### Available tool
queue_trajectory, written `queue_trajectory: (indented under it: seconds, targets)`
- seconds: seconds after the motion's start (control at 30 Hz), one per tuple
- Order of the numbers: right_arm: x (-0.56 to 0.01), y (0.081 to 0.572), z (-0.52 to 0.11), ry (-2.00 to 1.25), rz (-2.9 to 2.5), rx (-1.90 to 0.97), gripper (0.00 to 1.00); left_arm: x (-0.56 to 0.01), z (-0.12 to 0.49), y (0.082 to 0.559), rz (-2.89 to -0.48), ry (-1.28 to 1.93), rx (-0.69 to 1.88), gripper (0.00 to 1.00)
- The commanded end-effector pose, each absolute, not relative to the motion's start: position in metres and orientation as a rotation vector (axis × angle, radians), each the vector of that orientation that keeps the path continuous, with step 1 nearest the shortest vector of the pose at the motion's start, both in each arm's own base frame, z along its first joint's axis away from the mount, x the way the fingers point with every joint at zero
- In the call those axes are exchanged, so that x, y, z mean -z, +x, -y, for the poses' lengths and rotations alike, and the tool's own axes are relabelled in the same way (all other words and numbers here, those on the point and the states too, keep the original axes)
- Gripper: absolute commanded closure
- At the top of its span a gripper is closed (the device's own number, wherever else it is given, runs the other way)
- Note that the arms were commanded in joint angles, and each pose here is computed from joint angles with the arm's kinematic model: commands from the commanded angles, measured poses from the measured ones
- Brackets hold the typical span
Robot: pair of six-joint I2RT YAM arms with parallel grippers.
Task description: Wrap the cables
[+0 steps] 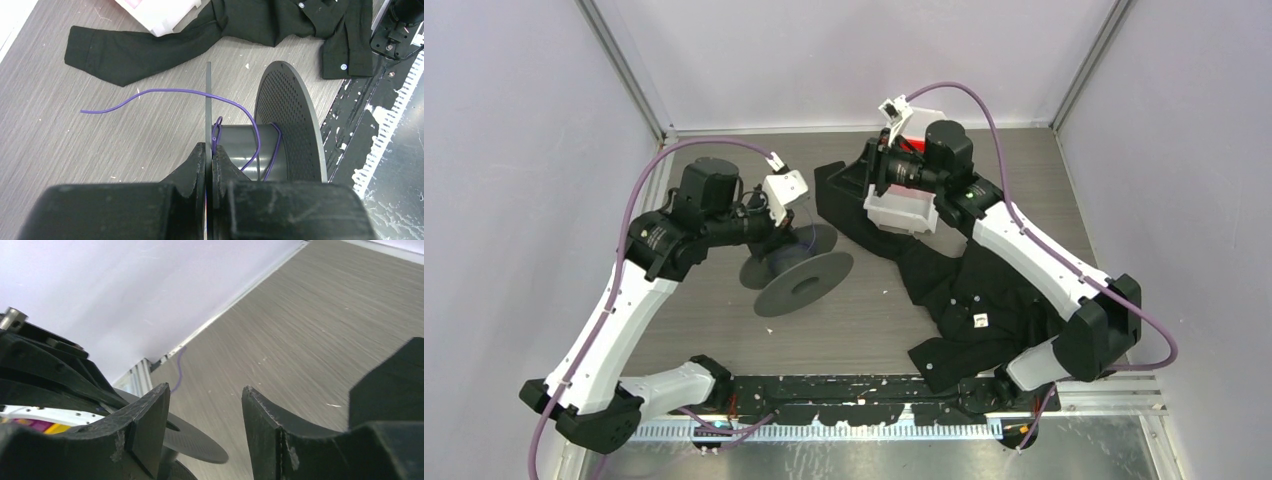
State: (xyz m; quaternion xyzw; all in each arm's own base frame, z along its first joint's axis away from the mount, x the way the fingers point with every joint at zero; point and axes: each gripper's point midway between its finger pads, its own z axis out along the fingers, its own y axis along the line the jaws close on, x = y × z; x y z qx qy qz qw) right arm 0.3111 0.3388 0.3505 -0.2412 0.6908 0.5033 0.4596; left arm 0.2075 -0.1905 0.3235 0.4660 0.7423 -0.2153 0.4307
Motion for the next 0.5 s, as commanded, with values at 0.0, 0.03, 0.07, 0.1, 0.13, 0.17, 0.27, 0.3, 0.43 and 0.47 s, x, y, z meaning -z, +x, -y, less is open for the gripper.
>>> queue_trajectory:
  seconds: [0.0,0.03,0.07,0.1,0.13,0.17,0.27,0.3,0.43,0.47]
  targets:
    - [-0.383,0.294,-0.362,-0.642,-1.621,-1.388,0.39,-0.354,0.201,0.21,-1.741,1.142,0.574,0.99]
    - [-0.381,0.292,-0.366,-0.659,-1.635,-1.393,0.38,-0.353,0.201,0.21,-1.744,1.14,0.574,0.99]
    - [-0.378,0.288,-0.371,-0.681,-1.653,-1.396,0.38,-0.352,0.201,0.211,-1.747,1.14,0.572,0.99]
    - [-0.374,0.286,-0.375,-0.699,-1.67,-1.396,0.37,-0.351,0.201,0.211,-1.747,1.141,0.572,0.99]
    - [-0.37,0.283,-0.379,-0.714,-1.696,-1.398,0.37,-0.351,0.201,0.211,-1.746,1.141,0.569,1.0]
    - [-0.366,0.281,-0.383,-0.727,-1.715,-1.402,0.37,-0.35,0.2,0.211,-1.747,1.14,0.565,0.99]
    - [-0.353,0.276,-0.393,-0.76,-1.771,-1.432,0.37,-0.35,0.199,0.213,-1.744,1.136,0.549,0.99]
    - [-0.35,0.273,-0.396,-0.773,-1.785,-1.438,0.38,-0.35,0.198,0.213,-1.743,1.135,0.545,0.99]
    - [-0.332,0.268,-0.405,-0.827,-1.857,-1.447,0.48,-0.35,0.196,0.215,-1.739,1.126,0.525,0.99]
    - [-0.329,0.266,-0.405,-0.833,-1.867,-1.455,0.53,-0.349,0.195,0.215,-1.739,1.128,0.516,1.0]
